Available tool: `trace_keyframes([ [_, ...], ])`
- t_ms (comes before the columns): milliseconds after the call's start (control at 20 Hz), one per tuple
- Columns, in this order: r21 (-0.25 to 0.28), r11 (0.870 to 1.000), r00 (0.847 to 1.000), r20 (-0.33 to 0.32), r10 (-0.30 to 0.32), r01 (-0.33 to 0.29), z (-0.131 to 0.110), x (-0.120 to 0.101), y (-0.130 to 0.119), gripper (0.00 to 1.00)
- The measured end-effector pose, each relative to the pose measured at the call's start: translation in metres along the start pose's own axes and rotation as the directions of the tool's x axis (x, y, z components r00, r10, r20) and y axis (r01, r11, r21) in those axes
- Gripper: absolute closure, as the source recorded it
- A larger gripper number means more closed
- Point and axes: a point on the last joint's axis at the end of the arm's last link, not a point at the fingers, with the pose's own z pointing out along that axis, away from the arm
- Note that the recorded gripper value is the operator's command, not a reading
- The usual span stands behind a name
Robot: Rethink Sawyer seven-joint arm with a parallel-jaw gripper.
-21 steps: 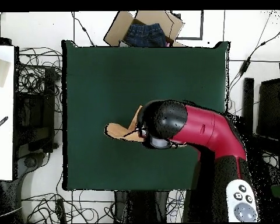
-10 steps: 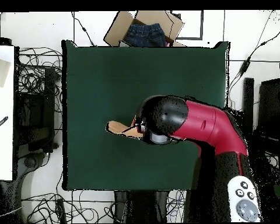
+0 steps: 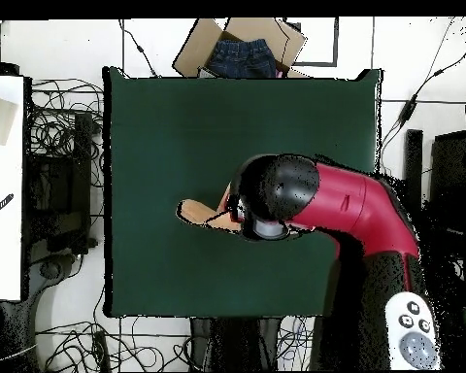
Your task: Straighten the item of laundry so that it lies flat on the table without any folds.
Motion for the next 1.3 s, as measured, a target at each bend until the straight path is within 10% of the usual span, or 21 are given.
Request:
trace_keyframes([
  [400,-0.022,1.000,0.993,-0.116,-0.016,0.013,-0.047,-0.004,0.005,1.00],
  [1300,-0.009,0.999,0.999,0.005,-0.032,0.032,-0.107,-0.053,0.003,1.00],
])
